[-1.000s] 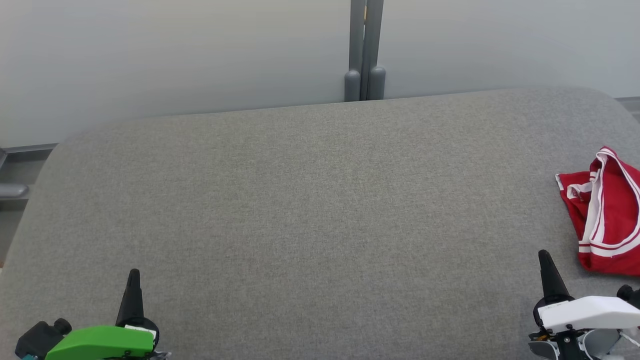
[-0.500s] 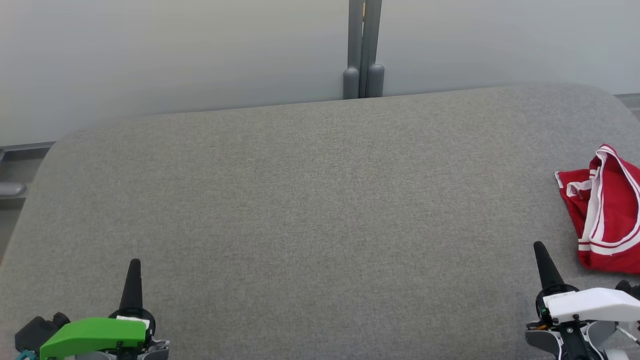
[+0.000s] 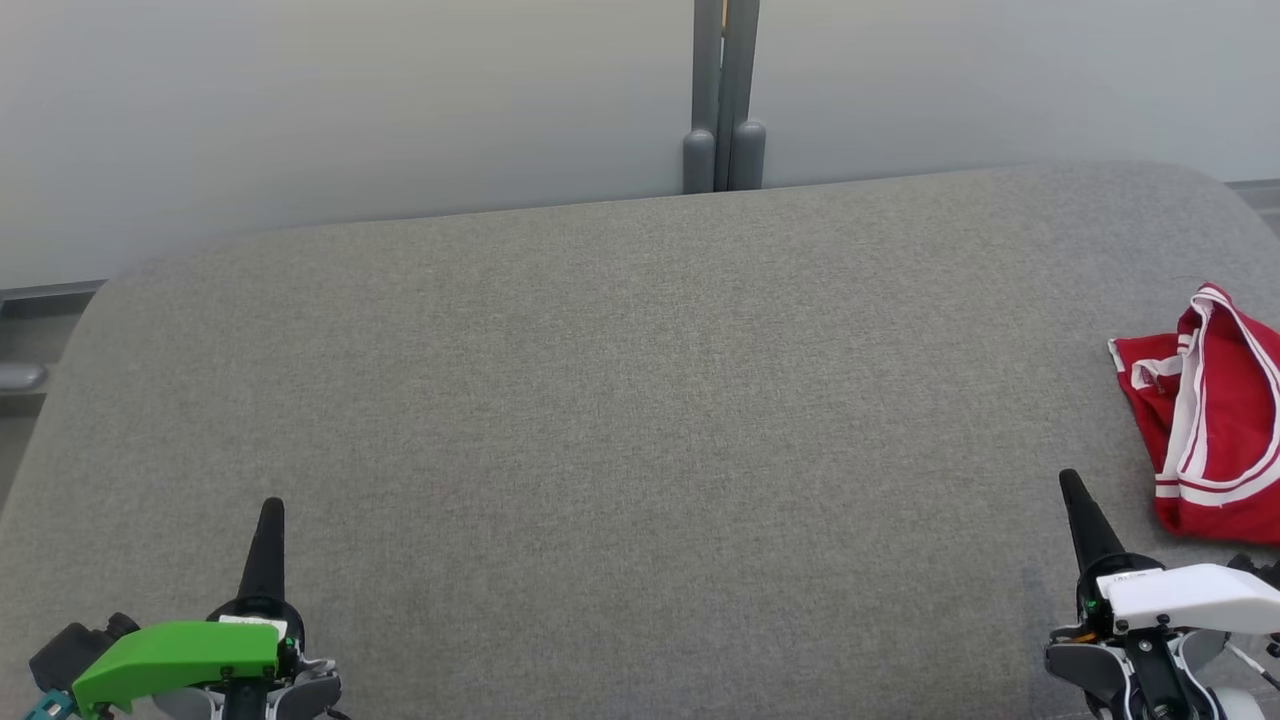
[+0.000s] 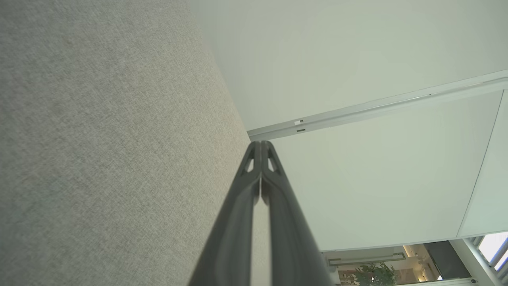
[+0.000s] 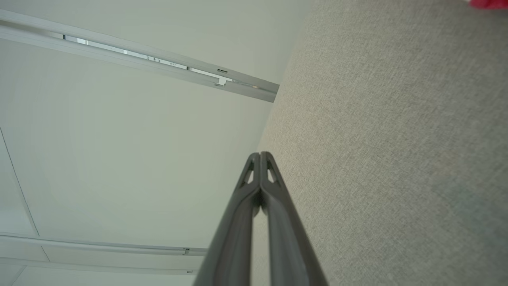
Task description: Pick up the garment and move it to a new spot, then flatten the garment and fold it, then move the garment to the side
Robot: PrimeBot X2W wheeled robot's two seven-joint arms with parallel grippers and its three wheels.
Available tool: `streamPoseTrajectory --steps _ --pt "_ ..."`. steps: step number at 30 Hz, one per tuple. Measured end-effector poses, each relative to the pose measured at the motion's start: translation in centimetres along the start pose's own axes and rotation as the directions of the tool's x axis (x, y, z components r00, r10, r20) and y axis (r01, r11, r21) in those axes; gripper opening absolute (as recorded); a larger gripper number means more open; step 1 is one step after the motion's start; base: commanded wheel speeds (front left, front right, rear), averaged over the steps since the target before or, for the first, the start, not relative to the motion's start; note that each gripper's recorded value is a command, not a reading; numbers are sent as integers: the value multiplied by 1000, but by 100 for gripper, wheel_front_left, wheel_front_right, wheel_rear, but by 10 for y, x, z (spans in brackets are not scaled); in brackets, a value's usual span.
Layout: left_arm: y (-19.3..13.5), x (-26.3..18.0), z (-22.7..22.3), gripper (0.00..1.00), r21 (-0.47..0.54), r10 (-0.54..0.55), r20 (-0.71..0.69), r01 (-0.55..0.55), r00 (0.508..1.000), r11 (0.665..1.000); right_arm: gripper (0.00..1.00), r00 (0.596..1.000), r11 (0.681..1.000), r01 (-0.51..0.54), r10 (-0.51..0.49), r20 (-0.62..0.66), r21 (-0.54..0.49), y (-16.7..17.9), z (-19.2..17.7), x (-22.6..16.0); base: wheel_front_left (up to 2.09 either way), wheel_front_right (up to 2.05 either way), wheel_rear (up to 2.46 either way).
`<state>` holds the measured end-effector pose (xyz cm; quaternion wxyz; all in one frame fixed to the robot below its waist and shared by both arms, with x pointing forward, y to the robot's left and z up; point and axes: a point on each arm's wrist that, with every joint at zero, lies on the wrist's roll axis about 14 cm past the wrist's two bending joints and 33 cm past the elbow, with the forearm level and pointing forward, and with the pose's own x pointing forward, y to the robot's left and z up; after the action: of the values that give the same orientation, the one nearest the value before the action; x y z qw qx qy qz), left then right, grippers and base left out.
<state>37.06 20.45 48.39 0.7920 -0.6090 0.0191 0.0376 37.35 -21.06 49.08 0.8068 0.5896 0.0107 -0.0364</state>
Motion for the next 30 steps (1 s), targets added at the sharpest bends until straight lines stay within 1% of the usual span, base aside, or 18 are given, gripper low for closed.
streamPoseTrajectory --steps 16,30 --pt "-9 6 -3 0 -112 -28 -12 27 1000 993 0 1000 990 -21 23 -13 139 6 -1 5 0 0 0" --pt "-17 11 -5 0 -207 -54 -21 48 998 977 0 999 968 -43 50 -21 248 13 -1 9 0 0 0"
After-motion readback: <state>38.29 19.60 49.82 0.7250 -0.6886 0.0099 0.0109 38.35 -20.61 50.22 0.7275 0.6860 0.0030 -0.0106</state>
